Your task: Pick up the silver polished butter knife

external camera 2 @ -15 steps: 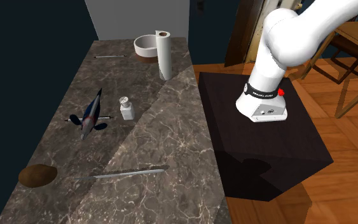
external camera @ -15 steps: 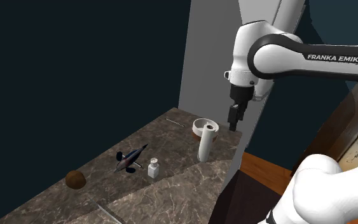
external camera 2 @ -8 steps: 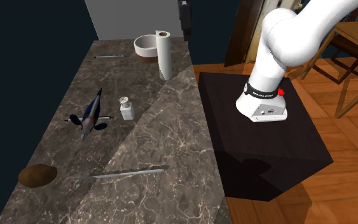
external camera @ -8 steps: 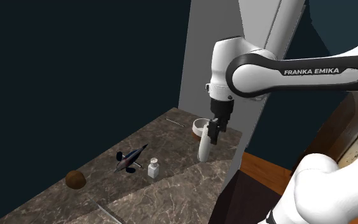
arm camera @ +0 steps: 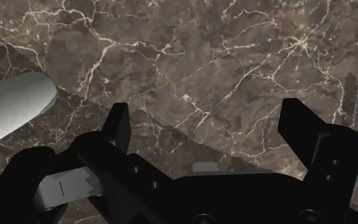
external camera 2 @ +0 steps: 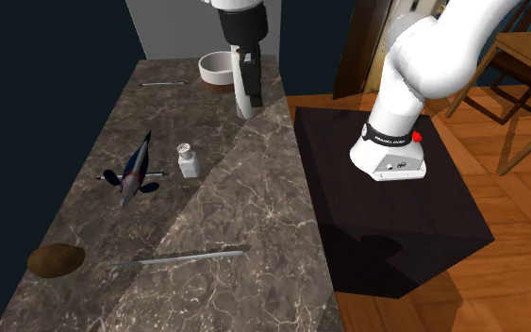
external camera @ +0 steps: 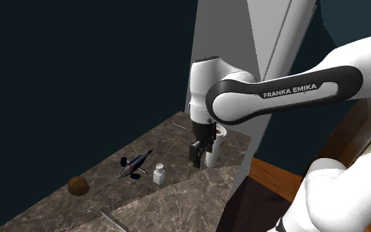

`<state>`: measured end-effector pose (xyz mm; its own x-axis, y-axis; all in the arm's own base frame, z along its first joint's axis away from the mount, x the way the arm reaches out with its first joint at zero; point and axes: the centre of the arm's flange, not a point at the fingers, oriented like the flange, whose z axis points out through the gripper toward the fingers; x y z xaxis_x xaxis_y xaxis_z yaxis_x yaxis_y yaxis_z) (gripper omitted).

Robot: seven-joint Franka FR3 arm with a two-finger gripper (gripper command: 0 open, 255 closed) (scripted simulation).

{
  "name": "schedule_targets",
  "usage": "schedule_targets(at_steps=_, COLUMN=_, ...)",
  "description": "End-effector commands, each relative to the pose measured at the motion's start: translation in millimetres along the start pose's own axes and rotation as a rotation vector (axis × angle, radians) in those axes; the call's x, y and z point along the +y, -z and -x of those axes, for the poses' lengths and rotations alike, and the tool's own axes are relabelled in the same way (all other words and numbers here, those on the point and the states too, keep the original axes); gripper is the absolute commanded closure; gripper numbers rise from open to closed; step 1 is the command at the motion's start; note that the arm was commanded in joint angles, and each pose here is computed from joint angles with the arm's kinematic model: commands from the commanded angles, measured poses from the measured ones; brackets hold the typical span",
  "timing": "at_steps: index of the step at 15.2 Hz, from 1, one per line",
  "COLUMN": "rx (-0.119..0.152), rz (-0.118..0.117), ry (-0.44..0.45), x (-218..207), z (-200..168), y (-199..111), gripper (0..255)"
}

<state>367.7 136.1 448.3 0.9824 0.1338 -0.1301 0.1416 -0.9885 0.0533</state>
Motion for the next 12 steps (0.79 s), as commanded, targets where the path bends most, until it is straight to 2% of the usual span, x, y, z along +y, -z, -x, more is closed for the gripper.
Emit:
schedule_targets(at_steps=1, rx=0.0, rz=-0.002, ry=0.004, x=-21.8, z=-14.8, y=-11.2, gripper=0)
schedule_targets(at_steps=12, rx=-0.003, rz=-0.005, ry=0.026, x=-134.1, z=-84.7, y=-70.5, gripper=0)
